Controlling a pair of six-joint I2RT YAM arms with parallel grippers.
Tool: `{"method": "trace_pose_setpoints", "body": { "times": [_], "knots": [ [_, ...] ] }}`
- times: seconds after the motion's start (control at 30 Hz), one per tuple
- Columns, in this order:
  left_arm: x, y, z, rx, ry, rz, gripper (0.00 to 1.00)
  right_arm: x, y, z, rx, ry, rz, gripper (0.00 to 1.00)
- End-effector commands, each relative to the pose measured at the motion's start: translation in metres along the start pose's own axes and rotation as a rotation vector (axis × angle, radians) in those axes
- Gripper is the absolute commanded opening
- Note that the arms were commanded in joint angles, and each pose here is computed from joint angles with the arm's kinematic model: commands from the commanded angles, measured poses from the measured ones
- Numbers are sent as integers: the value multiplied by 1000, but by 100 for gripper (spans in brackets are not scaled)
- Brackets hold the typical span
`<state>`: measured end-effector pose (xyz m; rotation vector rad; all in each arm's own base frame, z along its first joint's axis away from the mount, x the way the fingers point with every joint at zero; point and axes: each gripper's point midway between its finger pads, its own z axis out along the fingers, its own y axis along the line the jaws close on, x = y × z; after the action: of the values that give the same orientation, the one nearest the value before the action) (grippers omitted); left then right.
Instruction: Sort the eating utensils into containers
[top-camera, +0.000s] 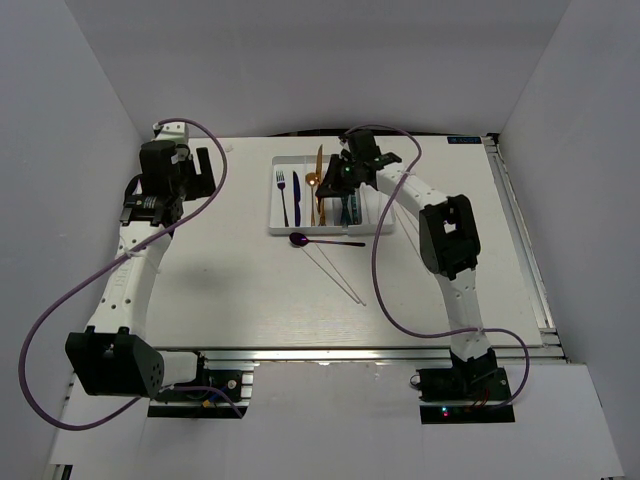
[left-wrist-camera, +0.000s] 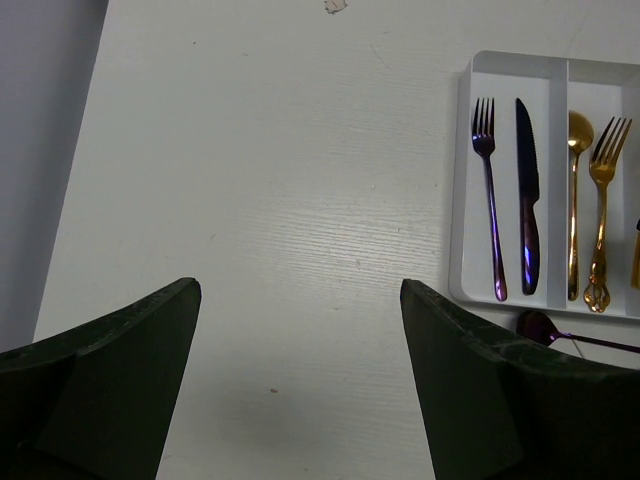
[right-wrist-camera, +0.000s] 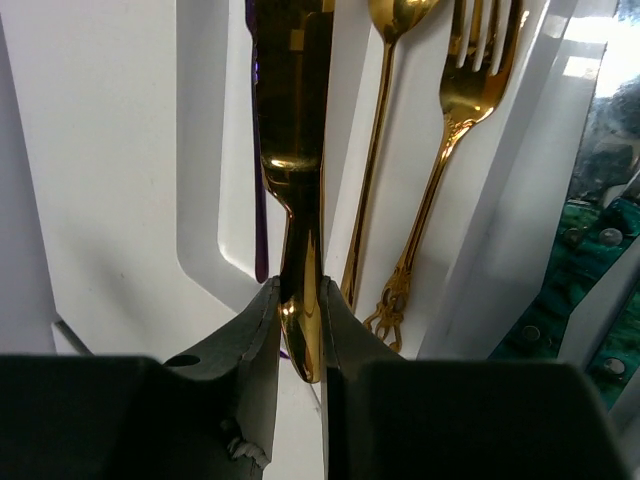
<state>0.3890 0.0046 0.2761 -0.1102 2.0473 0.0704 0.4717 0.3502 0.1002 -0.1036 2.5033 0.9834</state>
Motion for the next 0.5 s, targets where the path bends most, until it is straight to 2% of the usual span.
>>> {"method": "trace_pose_setpoints", "body": {
  "times": [0.0, 0.27, 0.47],
  "knots": [
    [-16, 8, -12, -23, -61, -5, 93, -25, 14, -4, -3, -79, -13, 0],
    [-16, 12, -12, -38, -63, -5, 93, -1, -10, 10, 35, -12, -30, 0],
    [-18, 14, -14, -45, -71, -7, 93, 9, -11, 15, 10, 18, -46, 0]
  ]
}}
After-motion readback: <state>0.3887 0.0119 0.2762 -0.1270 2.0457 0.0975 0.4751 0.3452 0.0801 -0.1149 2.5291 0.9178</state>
